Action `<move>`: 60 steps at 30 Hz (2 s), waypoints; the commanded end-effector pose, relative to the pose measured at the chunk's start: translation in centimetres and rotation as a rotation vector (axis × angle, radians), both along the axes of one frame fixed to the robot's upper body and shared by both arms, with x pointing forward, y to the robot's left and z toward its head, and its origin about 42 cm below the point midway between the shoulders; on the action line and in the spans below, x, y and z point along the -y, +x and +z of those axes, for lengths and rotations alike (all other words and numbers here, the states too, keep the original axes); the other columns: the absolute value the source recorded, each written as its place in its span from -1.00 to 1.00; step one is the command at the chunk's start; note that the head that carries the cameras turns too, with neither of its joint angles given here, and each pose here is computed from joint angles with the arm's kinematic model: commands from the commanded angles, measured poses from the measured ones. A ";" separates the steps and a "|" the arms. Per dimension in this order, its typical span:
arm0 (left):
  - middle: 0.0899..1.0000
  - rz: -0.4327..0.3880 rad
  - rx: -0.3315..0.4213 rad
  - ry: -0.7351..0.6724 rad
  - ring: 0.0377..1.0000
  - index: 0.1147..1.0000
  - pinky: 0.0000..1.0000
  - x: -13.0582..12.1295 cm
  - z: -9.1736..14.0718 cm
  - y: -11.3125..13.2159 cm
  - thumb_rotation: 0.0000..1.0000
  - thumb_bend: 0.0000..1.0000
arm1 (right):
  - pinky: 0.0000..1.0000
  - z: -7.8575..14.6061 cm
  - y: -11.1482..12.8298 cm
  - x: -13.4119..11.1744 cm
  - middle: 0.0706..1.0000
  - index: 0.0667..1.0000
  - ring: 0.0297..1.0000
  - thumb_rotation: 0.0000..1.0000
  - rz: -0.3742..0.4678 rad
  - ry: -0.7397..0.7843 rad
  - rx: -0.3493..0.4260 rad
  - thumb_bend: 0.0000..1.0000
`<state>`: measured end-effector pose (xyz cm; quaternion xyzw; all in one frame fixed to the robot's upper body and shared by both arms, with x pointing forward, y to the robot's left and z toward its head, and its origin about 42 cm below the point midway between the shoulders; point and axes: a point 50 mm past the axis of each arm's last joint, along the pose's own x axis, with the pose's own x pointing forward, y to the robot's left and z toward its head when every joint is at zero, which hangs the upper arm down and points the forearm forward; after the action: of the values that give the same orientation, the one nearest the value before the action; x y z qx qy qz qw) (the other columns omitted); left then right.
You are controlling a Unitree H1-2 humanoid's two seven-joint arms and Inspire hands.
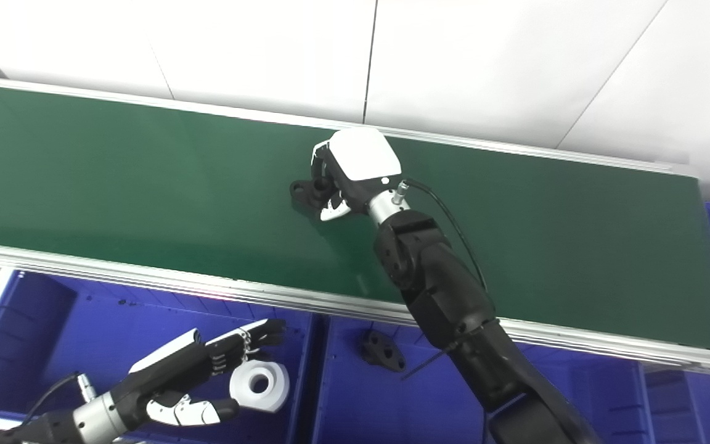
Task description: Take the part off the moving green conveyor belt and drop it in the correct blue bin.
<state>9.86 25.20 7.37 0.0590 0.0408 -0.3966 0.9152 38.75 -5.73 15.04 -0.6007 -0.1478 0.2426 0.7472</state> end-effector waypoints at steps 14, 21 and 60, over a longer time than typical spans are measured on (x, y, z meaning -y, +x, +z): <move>0.98 -0.024 0.026 0.017 0.92 0.93 0.80 -0.7 0.5 0.7 0.11 -0.11 | 0.04 4.2 -0.5 0.4 0.00 -0.15 -0.11 -1.00 -0.018 0.054 0.091 0.03; 0.99 -0.031 0.018 0.005 0.95 0.95 0.83 -0.9 0.5 0.9 0.07 -0.12 | -0.05 5.0 -1.1 0.9 -0.03 -0.11 -0.14 -1.00 -0.017 0.035 0.082 0.04; 1.00 -0.057 0.014 -0.037 1.00 0.99 0.95 -1.1 1.1 3.1 0.24 -0.25 | 0.03 6.4 -6.5 3.7 -0.03 -0.14 0.14 -1.00 -0.051 0.033 0.036 0.04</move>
<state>12.78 25.92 7.47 0.0491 0.0374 -0.4159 0.9073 32.16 -9.65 19.16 -0.6019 -0.1195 0.2293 0.7555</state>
